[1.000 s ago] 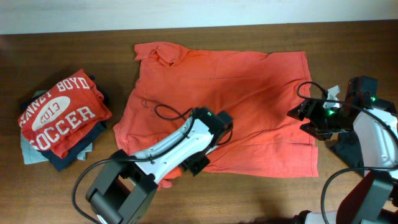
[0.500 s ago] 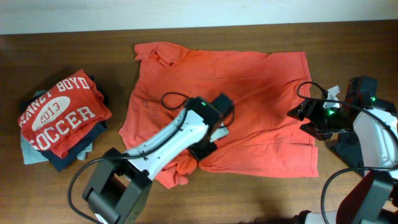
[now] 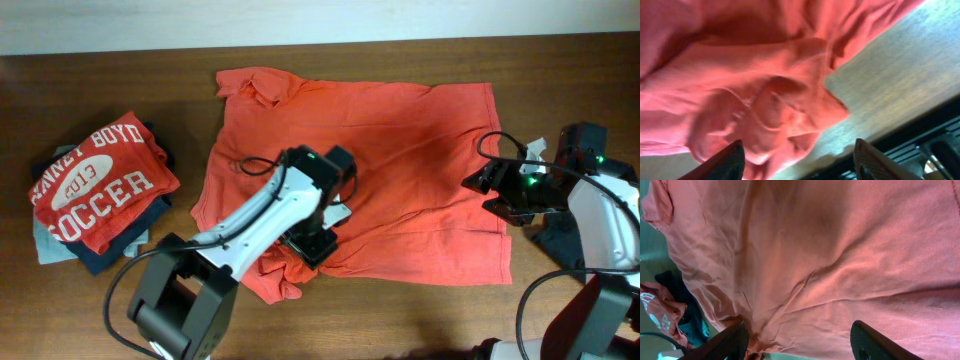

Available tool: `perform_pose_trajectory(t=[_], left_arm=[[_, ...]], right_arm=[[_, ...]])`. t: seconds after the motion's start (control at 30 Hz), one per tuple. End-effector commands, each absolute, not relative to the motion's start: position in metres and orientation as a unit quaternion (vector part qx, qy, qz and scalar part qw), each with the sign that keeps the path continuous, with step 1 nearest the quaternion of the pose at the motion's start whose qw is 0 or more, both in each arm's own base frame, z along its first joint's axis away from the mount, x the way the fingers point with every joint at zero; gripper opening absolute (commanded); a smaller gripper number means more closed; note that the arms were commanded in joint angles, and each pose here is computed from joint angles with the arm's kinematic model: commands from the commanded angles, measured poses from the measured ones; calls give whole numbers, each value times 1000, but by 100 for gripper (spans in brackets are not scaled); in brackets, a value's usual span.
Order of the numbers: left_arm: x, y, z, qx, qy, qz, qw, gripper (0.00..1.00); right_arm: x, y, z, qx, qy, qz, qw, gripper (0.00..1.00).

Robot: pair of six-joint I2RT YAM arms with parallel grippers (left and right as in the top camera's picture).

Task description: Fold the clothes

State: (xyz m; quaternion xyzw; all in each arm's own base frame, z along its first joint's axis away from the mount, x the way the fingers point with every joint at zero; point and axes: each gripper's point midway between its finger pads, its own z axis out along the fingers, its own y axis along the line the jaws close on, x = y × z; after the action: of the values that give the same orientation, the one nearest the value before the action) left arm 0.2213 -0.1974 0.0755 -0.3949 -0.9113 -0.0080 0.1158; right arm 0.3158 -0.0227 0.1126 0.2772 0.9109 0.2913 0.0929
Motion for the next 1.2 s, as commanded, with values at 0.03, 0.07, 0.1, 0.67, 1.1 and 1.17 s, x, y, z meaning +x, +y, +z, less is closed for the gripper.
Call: perform_pose_trajectory(t=[0.03,0.07,0.1,0.67,1.1,1.17], left_arm=[[211,-204,80,-325,-938,-69,97,65],[212,-200,82,-305,-943,-104,84,63],[213,-196,84,-287,-946,-135,69,62],[173,-176,28,-292,-933,-200,70,53],[164,-169,28,-292,-932,-197,81,1],[166,-168,42,-291,-933,-197,76,1]], right_arm=[[320,-23,120,267,911,296,106,70],[320,-23,120,267,911,296,106,70],[320,-23,120,267,911,296,106,70],[321,-23,120,266,911,295,108,71],[321,-23,120,266,911,295,108,70],[321,-23,120,266,911,295,108,70]])
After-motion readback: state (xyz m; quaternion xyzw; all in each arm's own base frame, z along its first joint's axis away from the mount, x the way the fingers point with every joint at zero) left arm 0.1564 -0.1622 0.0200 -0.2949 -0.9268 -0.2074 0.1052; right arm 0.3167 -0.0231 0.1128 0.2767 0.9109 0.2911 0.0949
